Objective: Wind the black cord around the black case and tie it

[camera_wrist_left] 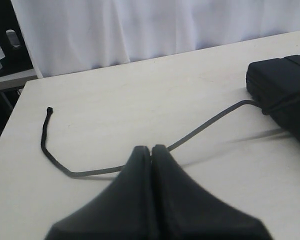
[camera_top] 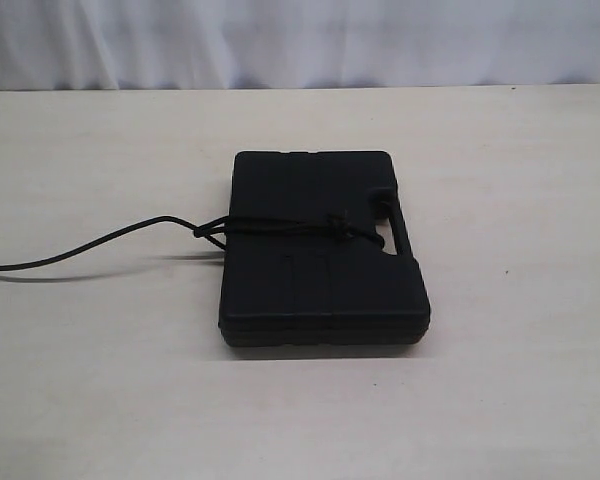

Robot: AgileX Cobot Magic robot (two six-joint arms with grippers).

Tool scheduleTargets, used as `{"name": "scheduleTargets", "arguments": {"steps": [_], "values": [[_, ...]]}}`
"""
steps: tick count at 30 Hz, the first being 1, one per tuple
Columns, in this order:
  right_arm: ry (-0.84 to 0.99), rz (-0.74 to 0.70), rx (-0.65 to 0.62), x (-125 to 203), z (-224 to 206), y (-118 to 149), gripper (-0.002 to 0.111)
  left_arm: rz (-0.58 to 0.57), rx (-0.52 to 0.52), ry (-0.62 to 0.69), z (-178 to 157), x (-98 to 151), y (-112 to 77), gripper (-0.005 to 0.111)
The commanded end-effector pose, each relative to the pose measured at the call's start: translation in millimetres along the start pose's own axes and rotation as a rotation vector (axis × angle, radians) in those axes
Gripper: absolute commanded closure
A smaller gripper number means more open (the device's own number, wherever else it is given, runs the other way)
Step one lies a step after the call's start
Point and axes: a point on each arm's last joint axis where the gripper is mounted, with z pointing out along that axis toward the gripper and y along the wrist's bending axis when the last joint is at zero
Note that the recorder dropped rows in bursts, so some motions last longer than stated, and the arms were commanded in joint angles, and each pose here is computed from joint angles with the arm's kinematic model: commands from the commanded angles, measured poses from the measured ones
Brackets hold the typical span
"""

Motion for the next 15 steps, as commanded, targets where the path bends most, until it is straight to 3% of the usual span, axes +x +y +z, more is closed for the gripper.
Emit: {"name": "scheduleTargets", "arguments": {"steps": [1, 15], "values": [[-0.008, -0.044, 0.014, -0.5, -0.5, -1.2, 0.104, -0.009, -0.004, -0.011, 0.1, -0.3, 0.2, 0.107], [-0.006, -0.044, 0.014, -0.3, -0.5, -1.2, 0.104, -0.001, -0.007, -0.011, 0.0, -0.2, 0.5, 0.107]]}}
